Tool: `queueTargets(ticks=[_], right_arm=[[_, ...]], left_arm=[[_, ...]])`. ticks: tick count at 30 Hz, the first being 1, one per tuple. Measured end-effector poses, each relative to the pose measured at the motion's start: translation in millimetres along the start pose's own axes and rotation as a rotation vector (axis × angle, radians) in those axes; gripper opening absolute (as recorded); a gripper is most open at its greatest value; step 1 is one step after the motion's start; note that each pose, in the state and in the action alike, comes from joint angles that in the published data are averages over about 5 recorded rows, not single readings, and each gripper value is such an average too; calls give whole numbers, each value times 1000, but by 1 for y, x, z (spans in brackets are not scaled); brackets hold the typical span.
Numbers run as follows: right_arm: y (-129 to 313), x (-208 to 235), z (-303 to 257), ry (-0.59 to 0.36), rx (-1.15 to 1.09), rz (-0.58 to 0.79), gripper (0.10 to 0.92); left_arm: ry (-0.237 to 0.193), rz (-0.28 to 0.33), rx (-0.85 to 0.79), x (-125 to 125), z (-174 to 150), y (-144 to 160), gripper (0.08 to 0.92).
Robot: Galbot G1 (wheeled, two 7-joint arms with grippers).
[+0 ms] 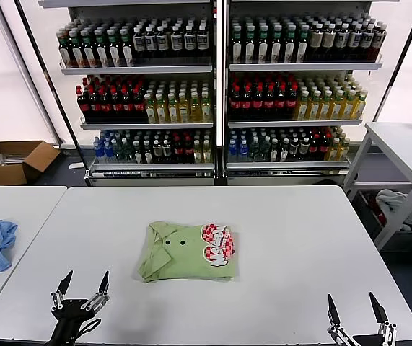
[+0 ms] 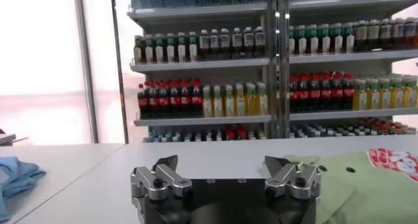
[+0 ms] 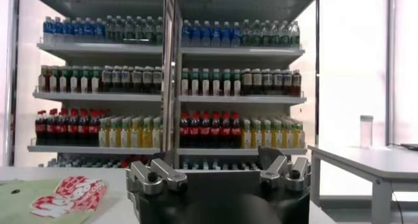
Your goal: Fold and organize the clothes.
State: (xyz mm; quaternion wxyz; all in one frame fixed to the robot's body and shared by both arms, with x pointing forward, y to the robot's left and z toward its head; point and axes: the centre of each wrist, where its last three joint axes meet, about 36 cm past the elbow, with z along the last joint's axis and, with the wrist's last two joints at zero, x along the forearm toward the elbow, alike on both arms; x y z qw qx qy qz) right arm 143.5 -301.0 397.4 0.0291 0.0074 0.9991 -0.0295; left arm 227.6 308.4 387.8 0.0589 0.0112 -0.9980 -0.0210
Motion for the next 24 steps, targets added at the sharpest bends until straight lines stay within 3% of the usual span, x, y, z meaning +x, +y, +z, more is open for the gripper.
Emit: queueTargets(ticks=[24], right_arm=[[1, 2, 6, 7, 5, -4, 823]], left_arm=[[3, 3, -3, 1, 4, -2, 823]])
